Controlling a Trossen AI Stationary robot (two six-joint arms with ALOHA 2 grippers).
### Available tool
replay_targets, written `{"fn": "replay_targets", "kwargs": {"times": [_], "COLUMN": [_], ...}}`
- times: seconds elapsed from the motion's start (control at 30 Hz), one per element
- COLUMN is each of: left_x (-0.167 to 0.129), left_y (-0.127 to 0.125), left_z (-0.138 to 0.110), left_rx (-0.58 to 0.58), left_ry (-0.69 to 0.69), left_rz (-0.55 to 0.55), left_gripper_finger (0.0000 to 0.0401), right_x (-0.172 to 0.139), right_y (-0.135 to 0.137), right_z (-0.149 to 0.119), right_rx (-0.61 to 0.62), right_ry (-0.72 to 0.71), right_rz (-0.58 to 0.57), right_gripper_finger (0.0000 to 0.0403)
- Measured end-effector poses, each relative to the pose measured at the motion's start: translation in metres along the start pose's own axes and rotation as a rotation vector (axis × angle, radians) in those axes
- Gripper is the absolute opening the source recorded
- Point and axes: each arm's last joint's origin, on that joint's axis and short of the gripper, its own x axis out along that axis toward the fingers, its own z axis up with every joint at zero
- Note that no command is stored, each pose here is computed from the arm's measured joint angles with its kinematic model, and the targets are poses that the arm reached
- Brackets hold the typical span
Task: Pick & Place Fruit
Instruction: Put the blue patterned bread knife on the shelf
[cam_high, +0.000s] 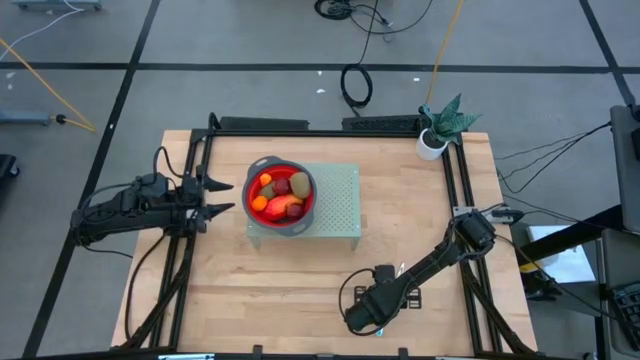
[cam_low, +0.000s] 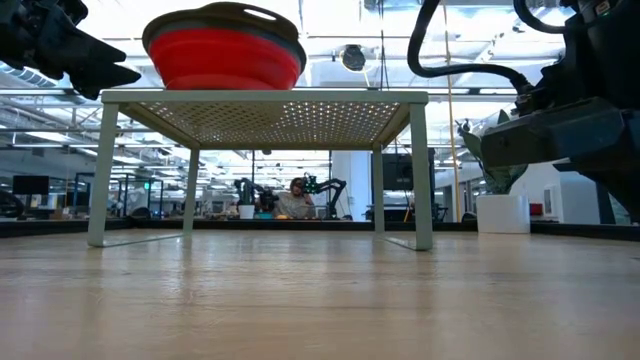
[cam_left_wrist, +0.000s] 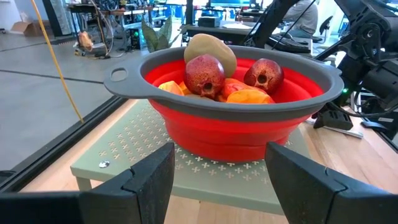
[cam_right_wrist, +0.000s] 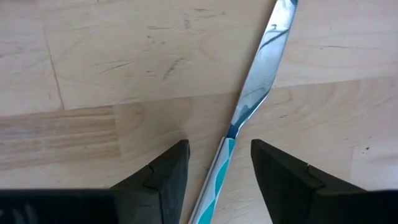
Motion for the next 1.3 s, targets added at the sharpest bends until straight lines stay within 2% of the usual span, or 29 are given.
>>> {"fn": "replay_targets", "kwargs": {"times": [0.27, 0.47, 0.63, 0.87, 1.3], "left_x": [0.000, 0.000, 0.000, 0.000, 0.000], "left_y": [0.000, 0.000, 0.000, 0.000, 0.000], "left_z": [0.000, 0.000, 0.000, 0.000, 0.000], "left_rx": [-0.005, -0.005, -0.009, -0.010, -0.016], "left_ry": [0.001, 0.001, 0.002, 0.003, 0.002], "left_rz": [0.000, 0.000, 0.000, 0.000, 0.000], "left_gripper_finger": [0.0251, 0.0251, 0.0251, 0.0251, 0.0251], "right_x": [0.000, -0.002, -0.008, -0.009, 0.017], "right_y": [-0.001, -0.001, 0.000, -0.003, -0.004], "right_z": [0.000, -0.003, -0.024, -0.031, -0.025], "right_rx": [0.015, 0.090, 0.100, 0.083, 0.093], "right_ry": [0.014, 0.065, 0.147, 0.158, 0.172], "right_rz": [-0.021, -0.042, 0.048, 0.071, 0.087], "right_gripper_finger": [0.0172, 0.0171, 0.0171, 0.0171, 0.0171]}}
